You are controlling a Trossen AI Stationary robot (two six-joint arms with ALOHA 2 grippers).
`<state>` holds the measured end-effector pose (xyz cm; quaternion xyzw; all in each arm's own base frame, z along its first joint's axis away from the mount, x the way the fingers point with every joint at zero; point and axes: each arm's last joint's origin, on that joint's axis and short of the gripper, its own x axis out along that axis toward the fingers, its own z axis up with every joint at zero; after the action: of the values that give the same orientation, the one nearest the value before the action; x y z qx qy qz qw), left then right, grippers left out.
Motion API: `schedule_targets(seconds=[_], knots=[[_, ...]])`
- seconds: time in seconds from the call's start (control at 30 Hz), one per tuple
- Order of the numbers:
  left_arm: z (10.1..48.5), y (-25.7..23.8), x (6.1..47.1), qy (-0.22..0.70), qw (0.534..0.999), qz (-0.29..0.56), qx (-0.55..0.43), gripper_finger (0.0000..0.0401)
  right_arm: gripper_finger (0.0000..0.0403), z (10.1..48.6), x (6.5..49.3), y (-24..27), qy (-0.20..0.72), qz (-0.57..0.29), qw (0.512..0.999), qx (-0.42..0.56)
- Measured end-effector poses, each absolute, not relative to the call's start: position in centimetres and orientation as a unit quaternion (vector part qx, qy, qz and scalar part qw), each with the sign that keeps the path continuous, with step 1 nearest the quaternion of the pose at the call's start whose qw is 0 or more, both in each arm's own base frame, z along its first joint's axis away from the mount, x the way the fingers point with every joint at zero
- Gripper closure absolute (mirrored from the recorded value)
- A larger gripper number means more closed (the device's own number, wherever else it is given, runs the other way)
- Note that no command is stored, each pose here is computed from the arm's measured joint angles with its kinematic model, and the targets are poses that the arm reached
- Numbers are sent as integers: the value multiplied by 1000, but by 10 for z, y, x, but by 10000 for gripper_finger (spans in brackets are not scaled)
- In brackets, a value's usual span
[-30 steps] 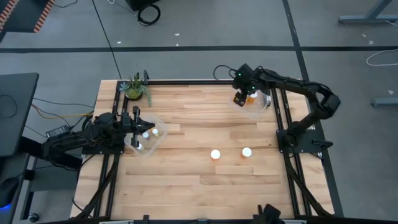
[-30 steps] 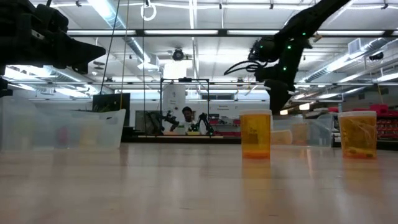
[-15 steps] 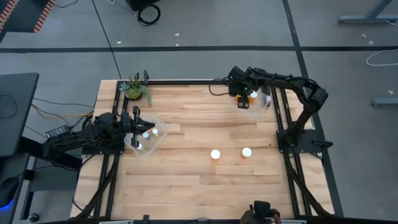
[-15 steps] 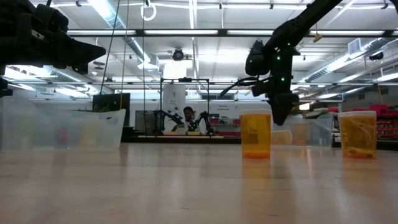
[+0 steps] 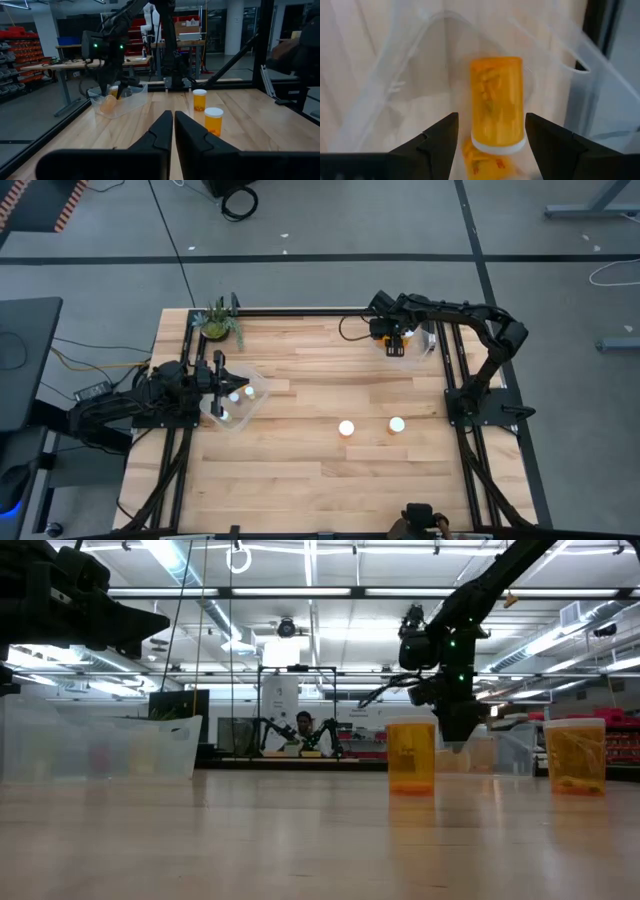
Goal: Pick and place medicine bottles into bin by pill shape (circle, oval)
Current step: Adjust the large orange pill bottle in the right transparent bin
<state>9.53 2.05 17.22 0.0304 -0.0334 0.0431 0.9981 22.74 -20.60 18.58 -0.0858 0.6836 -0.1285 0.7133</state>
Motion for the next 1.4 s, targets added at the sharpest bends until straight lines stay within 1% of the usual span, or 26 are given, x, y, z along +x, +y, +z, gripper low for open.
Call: schedule_targets(seconds=[0.1,0.33,0.53,0.73,0.9,1.03,1.2,1.4], knots=[[172,20,95,-33,998,43,30,368,157,179,227,-206,682,-133,711,-106],[172,21,95,-33,998,43,30,367,132,168,218,-204,693,-130,702,-97],[172,21,95,-33,998,43,30,375,133,159,214,-204,690,-131,704,-103],[172,21,95,-33,998,43,30,369,134,155,213,-205,683,-138,709,-109],[172,20,95,-34,998,43,30,366,143,157,214,-206,685,-145,706,-109],[172,20,95,-34,998,43,30,372,160,157,212,-207,694,-156,694,-116],[172,21,95,-33,998,43,30,378,185,157,213,-207,693,-156,693,-117],[172,21,95,-33,998,43,30,371,179,173,218,-210,699,-177,686,-104]])
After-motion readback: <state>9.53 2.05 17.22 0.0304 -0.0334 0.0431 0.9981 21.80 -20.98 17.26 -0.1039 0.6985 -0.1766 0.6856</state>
